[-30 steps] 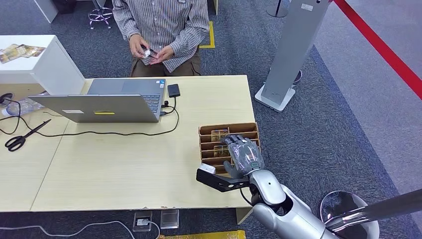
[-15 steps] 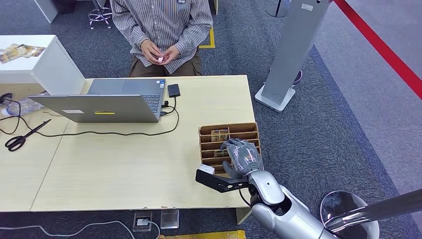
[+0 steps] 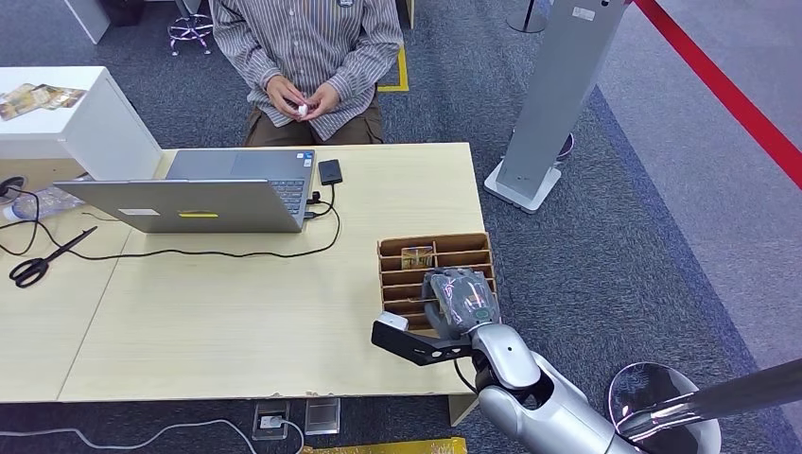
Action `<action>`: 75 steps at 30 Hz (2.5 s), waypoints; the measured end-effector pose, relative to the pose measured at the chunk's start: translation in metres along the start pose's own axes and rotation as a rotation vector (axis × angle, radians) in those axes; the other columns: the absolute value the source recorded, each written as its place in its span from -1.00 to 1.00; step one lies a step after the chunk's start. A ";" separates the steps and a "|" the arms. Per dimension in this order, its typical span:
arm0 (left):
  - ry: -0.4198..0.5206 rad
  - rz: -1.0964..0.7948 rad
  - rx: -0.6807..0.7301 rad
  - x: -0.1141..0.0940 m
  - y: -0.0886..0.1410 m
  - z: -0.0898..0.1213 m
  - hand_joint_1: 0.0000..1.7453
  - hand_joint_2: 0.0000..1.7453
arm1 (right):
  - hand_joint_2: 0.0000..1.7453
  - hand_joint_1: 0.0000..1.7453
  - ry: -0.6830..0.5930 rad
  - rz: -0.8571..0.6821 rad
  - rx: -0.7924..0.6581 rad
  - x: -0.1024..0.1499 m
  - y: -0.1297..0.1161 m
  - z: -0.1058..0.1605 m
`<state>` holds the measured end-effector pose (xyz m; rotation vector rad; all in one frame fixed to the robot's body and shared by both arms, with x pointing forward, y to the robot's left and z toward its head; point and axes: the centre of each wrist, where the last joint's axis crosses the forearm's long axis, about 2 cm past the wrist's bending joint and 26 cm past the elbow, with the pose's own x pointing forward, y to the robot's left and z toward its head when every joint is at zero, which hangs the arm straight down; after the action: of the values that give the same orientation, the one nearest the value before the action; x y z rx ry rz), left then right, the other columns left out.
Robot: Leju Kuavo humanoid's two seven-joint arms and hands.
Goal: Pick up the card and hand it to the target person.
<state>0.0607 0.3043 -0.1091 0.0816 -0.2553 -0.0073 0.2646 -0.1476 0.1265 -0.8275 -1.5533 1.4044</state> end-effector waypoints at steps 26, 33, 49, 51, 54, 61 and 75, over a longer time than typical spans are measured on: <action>0.000 -0.004 0.004 0.000 0.000 0.000 -1.00 -1.00 | 1.00 0.90 0.015 -0.104 0.005 -0.003 -0.005 -0.003; 0.002 0.005 0.006 0.000 0.002 0.000 -1.00 -1.00 | 1.00 0.90 0.046 -0.317 0.062 -0.013 -0.046 -0.016; -0.001 0.015 0.001 0.000 0.003 0.000 -1.00 -1.00 | 1.00 0.90 -0.160 -0.325 -0.247 -0.020 -0.131 -0.023; -0.004 0.014 -0.001 0.001 0.002 0.000 -1.00 -1.00 | 1.00 0.90 -0.174 -0.304 -0.322 -0.020 -0.129 -0.027; -0.009 0.013 -0.004 0.001 0.001 0.000 -1.00 -1.00 | 1.00 0.90 -0.186 -0.281 -0.439 -0.021 -0.122 -0.034; -0.016 0.002 -0.014 0.003 -0.005 0.000 -1.00 -1.00 | 1.00 0.90 -0.154 -0.204 -0.663 -0.029 -0.099 -0.049; -0.015 -0.008 -0.017 0.006 -0.006 0.000 -1.00 0.50 | 1.00 -0.52 -0.077 -0.167 -0.638 -0.039 -0.072 -0.057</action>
<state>0.0667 0.2981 -0.1083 0.0660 -0.2701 -0.0185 0.3374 -0.1699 0.1911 -0.9856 -2.1188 0.8247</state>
